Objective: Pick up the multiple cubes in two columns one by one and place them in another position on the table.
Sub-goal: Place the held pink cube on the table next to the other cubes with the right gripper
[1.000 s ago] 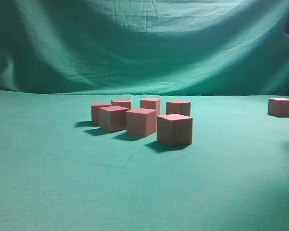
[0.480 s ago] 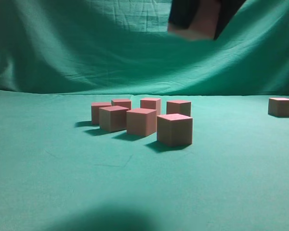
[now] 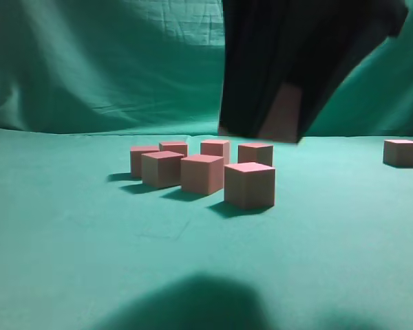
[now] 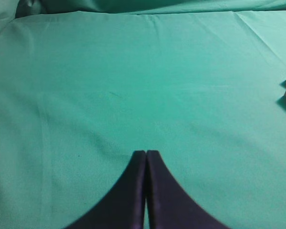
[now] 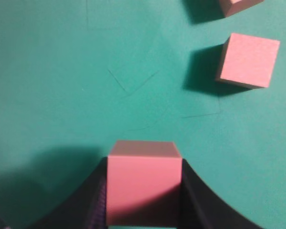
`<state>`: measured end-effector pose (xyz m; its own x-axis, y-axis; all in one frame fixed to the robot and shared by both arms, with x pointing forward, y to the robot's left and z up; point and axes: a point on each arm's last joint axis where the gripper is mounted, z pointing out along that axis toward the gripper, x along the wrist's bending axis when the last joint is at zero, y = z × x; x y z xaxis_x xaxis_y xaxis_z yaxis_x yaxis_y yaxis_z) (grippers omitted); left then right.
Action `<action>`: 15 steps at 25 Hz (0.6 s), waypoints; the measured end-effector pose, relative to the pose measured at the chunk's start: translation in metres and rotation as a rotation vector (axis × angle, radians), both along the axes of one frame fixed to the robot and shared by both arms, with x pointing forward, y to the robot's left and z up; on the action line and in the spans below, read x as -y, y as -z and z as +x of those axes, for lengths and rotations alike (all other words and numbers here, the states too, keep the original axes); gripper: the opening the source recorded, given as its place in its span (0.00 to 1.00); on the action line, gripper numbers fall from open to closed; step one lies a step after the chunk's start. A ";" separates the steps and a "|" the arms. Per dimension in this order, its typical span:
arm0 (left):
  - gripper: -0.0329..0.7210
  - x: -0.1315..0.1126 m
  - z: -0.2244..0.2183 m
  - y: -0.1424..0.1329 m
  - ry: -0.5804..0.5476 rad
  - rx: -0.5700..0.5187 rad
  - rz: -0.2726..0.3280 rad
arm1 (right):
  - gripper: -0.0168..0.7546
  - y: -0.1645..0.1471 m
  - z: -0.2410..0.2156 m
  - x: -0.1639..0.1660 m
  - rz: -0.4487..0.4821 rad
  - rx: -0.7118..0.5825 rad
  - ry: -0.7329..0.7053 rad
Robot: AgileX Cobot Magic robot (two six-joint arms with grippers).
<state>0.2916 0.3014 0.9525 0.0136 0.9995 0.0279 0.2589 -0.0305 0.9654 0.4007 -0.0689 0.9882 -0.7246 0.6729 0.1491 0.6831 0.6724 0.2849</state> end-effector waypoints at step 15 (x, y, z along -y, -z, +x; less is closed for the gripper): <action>0.04 0.000 0.000 0.000 0.000 0.000 0.000 | 0.36 0.047 0.025 -0.014 -0.101 0.141 -0.078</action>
